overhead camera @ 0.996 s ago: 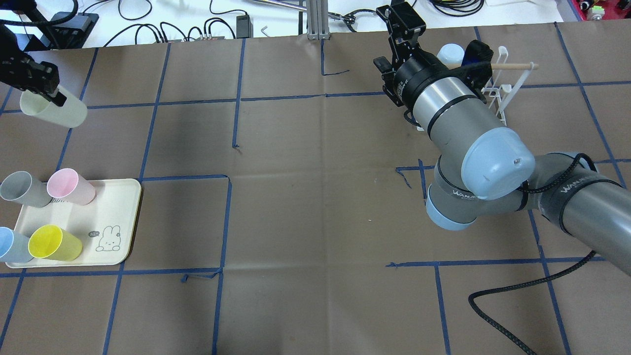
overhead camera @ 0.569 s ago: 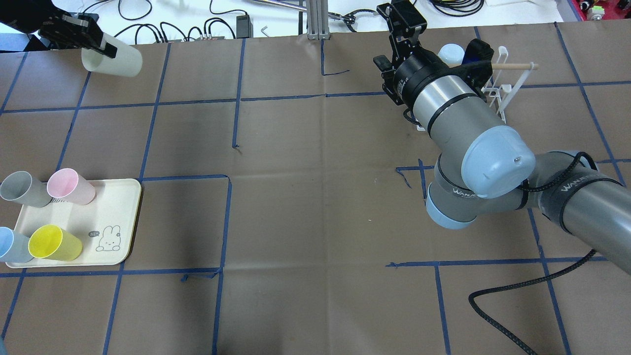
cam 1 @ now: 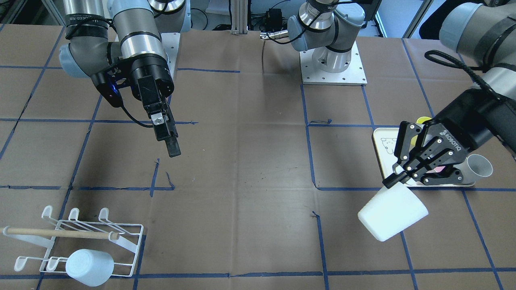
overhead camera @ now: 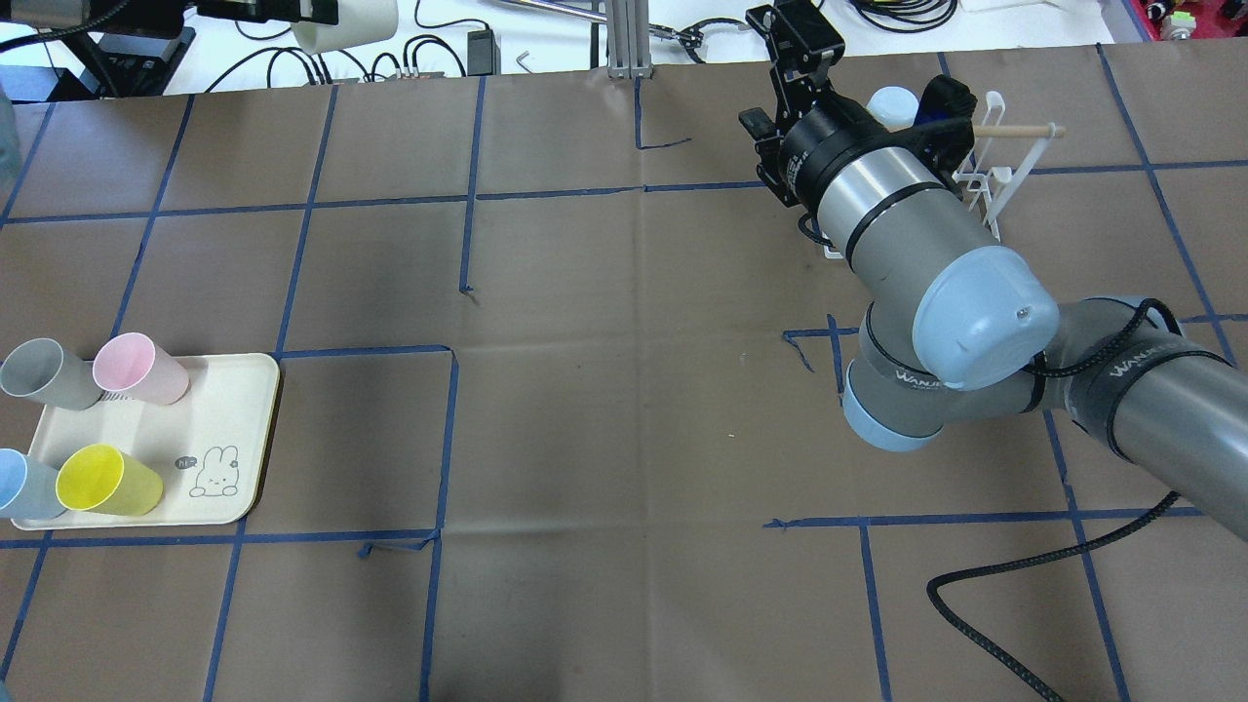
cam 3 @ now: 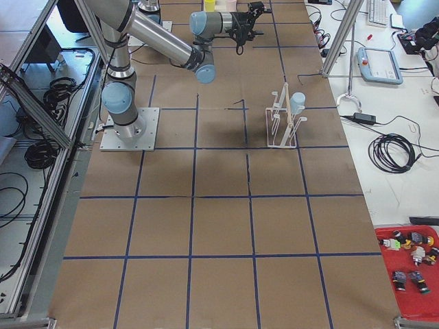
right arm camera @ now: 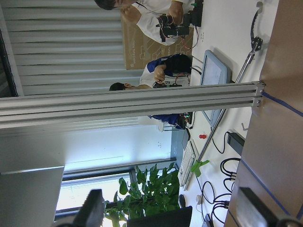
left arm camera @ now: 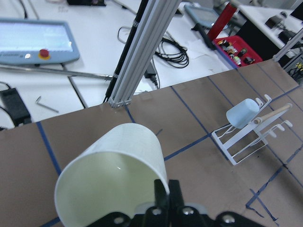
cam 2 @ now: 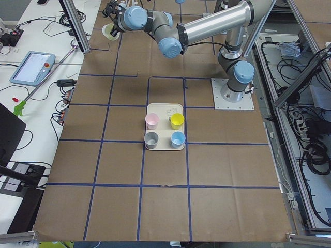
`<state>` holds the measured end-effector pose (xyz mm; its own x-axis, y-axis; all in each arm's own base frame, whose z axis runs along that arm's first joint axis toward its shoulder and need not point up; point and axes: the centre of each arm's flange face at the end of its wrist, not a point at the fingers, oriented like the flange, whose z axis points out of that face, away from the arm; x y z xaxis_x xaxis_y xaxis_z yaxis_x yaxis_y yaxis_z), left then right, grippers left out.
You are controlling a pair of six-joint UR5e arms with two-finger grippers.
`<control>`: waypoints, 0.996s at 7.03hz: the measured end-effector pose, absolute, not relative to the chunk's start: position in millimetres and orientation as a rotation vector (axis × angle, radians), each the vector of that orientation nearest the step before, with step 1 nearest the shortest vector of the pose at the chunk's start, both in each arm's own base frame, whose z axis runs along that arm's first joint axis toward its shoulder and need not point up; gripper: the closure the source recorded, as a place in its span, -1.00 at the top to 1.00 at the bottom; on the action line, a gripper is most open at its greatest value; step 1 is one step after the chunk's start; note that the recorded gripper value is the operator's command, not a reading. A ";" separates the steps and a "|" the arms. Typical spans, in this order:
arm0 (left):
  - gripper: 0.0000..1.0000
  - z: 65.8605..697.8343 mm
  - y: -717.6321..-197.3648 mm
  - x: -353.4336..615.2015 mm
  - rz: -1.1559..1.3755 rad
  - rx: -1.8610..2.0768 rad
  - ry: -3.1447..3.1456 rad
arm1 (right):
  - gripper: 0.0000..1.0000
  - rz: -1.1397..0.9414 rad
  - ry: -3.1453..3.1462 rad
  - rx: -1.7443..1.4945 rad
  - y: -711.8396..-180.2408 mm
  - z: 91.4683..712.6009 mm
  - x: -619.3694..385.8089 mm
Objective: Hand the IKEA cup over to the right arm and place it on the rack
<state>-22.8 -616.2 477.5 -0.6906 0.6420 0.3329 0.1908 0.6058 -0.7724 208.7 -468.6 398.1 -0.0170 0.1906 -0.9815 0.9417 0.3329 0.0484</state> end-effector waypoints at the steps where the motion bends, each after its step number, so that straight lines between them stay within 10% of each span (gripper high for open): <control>1: -0.99 464.6 -609.4 -55.0 1.041 -0.746 -2.151 | 1.00 -0.842 1.479 1.091 -469.1 397.2 208.7; 7: -0.93 360.7 -504.8 -129.8 1.274 -0.941 -1.807 | 1.00 -0.829 1.494 1.111 -470.3 395.8 209.2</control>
